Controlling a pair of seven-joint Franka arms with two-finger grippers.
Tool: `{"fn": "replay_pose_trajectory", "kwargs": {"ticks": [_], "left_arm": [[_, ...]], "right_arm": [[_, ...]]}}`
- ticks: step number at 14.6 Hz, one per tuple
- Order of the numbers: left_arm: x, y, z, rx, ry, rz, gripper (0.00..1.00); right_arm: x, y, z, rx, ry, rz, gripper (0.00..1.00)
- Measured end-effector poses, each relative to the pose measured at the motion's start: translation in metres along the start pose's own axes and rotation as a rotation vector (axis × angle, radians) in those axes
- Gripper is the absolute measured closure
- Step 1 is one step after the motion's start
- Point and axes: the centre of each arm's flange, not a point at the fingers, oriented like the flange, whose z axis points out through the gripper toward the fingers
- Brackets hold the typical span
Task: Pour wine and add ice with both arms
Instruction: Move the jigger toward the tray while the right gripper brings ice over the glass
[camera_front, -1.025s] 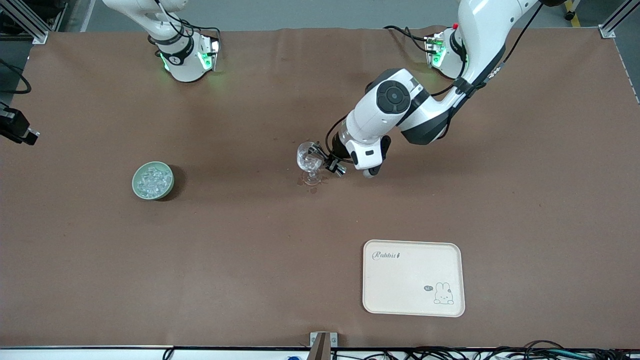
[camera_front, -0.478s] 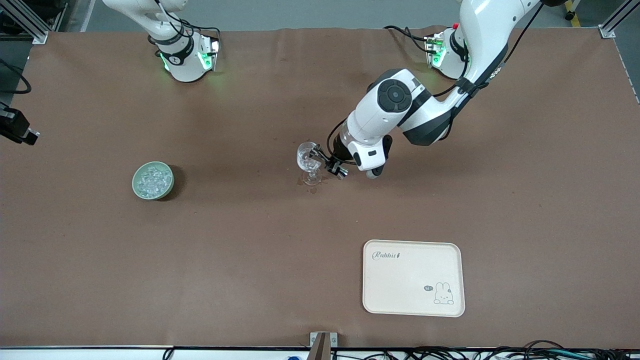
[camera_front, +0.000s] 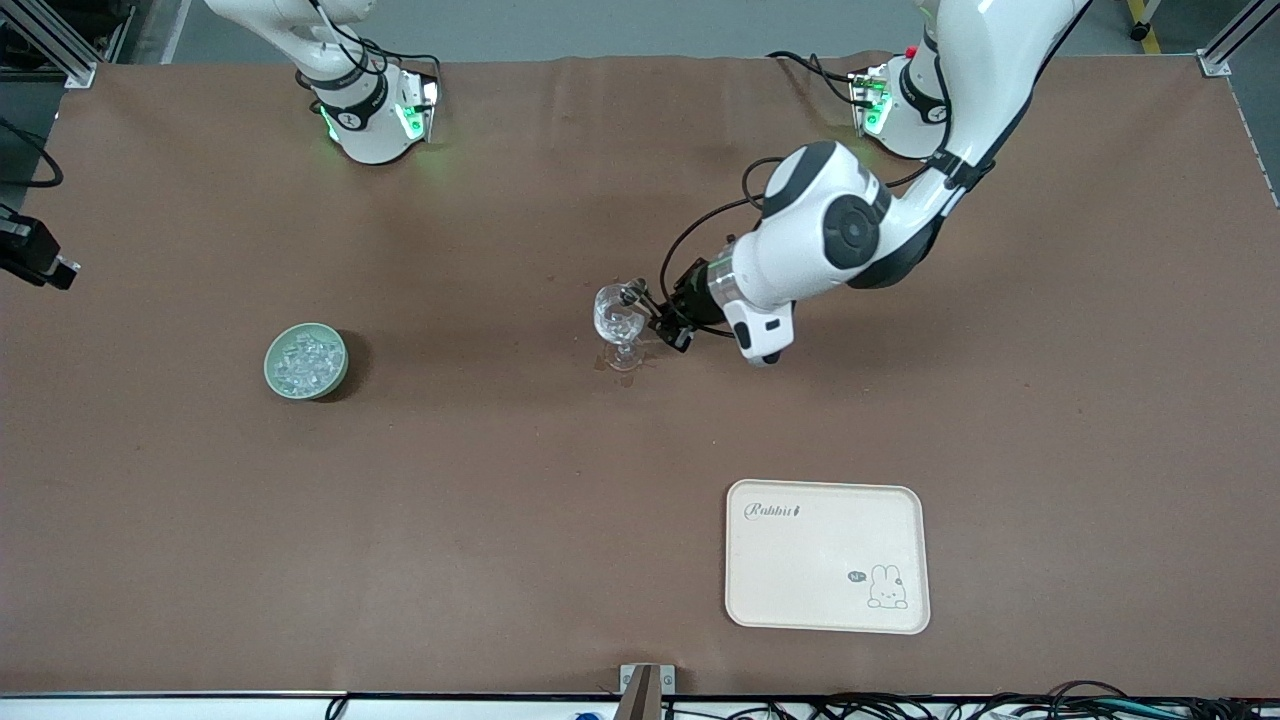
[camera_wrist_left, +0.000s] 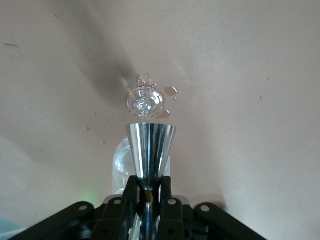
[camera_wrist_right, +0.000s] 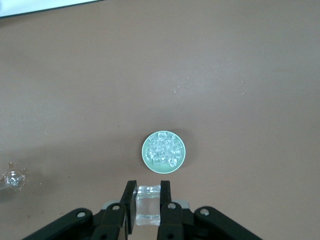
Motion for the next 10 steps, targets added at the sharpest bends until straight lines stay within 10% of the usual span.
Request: {"fn": "replay_pose_trajectory", "kwargs": {"ticks": [5,10], "left_arm": [[0.093,0.007,-0.079,0.003,-0.193,-0.026,0.79],[0.196,0.017,-0.121,-0.173,-0.381,-0.155,0.79]], "right_arm": [[-0.008,-0.052,0.002,0.006,-0.019,0.015,0.78],[-0.030,-0.149,0.004,0.021,-0.013,0.122,0.78]]}}
